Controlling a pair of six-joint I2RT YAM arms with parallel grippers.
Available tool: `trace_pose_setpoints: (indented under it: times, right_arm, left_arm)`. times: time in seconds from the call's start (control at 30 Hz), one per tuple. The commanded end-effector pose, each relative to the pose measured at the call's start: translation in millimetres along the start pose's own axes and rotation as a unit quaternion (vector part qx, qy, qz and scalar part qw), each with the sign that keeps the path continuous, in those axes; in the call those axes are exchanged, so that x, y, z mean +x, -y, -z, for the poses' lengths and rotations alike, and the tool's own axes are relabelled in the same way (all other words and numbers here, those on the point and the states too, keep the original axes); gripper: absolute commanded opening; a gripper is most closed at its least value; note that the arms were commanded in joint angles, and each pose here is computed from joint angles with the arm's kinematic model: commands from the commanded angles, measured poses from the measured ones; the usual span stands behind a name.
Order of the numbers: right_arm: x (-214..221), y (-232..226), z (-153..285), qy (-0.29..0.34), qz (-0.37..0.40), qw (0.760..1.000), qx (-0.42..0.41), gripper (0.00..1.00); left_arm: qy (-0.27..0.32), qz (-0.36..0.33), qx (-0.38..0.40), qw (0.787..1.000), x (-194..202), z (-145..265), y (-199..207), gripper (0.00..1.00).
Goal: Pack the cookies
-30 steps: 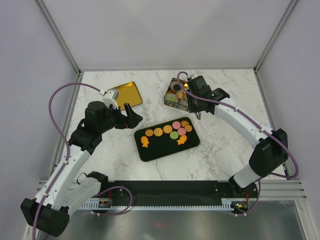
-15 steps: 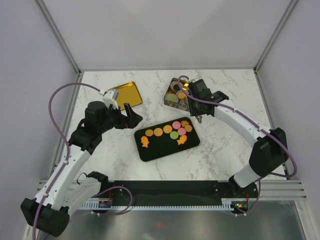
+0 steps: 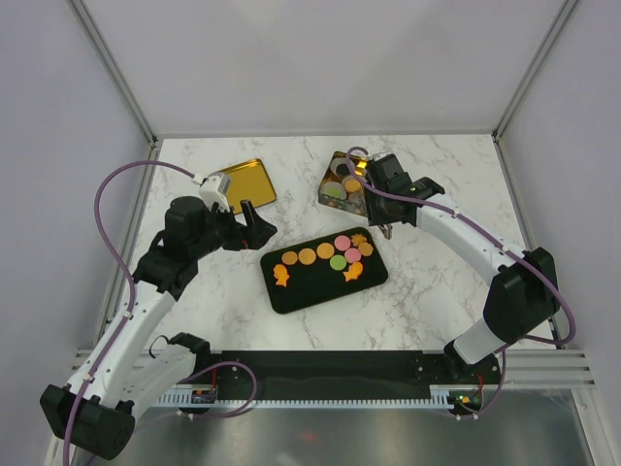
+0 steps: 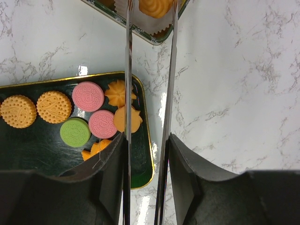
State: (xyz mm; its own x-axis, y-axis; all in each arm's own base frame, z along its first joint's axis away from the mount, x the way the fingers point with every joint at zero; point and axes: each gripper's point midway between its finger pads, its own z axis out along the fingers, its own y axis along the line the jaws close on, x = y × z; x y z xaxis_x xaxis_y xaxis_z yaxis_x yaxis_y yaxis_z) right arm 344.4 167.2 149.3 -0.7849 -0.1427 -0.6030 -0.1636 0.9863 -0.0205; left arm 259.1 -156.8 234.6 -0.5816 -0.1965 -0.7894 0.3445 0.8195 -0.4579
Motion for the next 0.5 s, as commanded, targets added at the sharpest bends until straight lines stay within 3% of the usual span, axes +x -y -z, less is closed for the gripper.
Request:
trace_pose_setpoints:
  times: [0.0,0.47]
  right_arm:
    - [-10.0,-1.7,0.4,0.019,-0.002,1.000,-0.007,0.47]
    - [-10.3,-0.8,3.6,0.021,-0.002,1.000,-0.009,0.50]
  left_arm:
    - [0.022,-0.014,0.014,1.000,-16.7,4.2,9.8,0.99]
    - [0.022,-0.014,0.014,1.000,-16.8,3.8,9.7,0.99]
